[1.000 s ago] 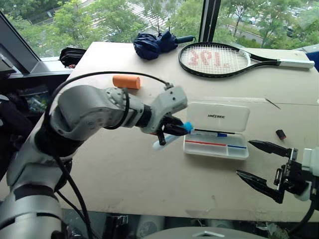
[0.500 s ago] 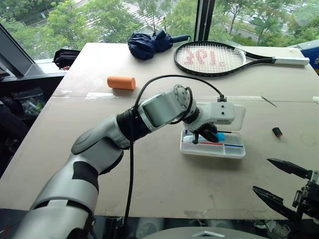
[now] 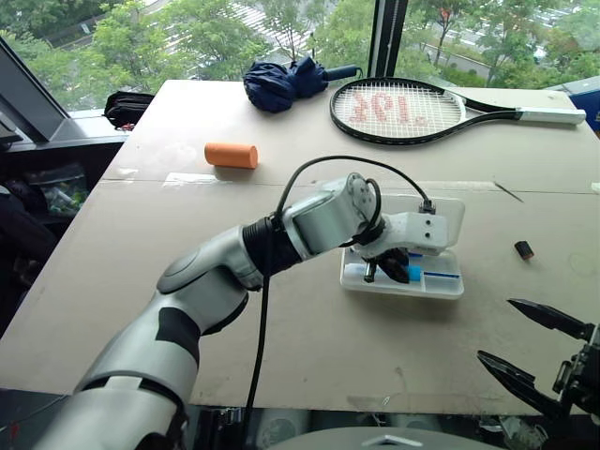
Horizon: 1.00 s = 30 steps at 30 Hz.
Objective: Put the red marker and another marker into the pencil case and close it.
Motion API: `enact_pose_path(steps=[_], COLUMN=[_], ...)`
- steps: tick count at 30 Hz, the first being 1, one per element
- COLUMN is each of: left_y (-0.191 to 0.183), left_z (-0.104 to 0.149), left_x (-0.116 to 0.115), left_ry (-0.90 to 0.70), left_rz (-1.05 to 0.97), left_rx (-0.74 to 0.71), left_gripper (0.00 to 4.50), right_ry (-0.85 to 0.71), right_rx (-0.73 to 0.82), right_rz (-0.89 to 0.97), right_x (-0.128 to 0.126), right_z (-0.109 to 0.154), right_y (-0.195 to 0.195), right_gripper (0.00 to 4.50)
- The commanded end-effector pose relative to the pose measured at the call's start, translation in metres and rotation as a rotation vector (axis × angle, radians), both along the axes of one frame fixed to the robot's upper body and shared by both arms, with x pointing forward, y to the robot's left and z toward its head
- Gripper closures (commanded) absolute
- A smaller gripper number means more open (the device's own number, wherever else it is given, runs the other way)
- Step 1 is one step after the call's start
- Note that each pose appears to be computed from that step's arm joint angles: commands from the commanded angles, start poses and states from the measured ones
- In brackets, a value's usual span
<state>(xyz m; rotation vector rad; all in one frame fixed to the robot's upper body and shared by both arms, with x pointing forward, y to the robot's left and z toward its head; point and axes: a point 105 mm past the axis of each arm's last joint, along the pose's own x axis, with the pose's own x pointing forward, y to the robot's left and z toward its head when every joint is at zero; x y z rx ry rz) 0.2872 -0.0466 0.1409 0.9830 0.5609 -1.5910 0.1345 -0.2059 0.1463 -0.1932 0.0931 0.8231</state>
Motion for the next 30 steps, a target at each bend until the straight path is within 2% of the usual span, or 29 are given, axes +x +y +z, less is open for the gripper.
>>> enact_pose_path(steps=[1,3,4,5,8,11,13,14,17,20,24,27,30], left_y=[-0.009,-0.010,-0.011,-0.011,-0.004,0.014,0.031,0.039,0.068,0.099,0.119,0.134,0.126], left_z=[0.004,0.003,0.005,0.007,0.028,0.057,0.080,0.094,0.116,0.111,0.102,0.100,0.093], left_x=[-0.004,-0.004,-0.003,-0.003,-0.002,-0.005,-0.003,-0.005,-0.003,-0.003,-0.019,-0.016,-0.022], left_ry=[-0.027,-0.030,-0.036,-0.039,-0.018,0.076,0.127,0.162,0.104,0.122,0.139,0.123,0.096], left_rz=[-0.039,-0.035,-0.031,-0.031,-0.014,0.025,0.080,0.078,0.137,0.225,0.240,0.323,0.330], left_rx=[-0.018,-0.023,-0.034,-0.042,-0.100,-0.229,-0.368,-0.498,-0.731,-0.766,-0.786,-0.839,-0.844], left_gripper=[3.79,3.79,2.77,2.64,1.20,1.20,1.20,1.20,1.20,1.20,1.20,1.20,1.20], right_ry=[-0.029,-0.028,-0.027,-0.026,-0.018,-0.012,-0.006,-0.015,0.024,0.042,0.170,0.187,0.254], right_rx=[-0.006,-0.006,-0.006,-0.007,-0.005,0.001,0.002,-0.007,-0.027,-0.059,-0.222,-0.271,-0.290], right_rz=[0.016,0.013,0.011,0.010,-0.002,-0.043,-0.112,-0.158,-0.282,-0.356,-0.412,-0.520,-0.616], right_x=[-0.002,-0.003,-0.003,-0.004,-0.005,-0.003,0.001,0.004,0.011,0.020,0.035,0.068,0.087], right_z=[0.008,0.008,0.008,0.008,0.008,0.007,0.005,0.004,-0.002,-0.002,-0.012,-0.003,-0.004], right_y=[0.006,0.006,0.006,0.006,0.005,0.003,-0.002,-0.005,-0.018,-0.028,-0.048,-0.078,-0.107], right_gripper=[0.00,0.00,0.00,0.00,0.00,0.00,0.00,0.00,0.00,0.00,0.00,0.00,0.00])
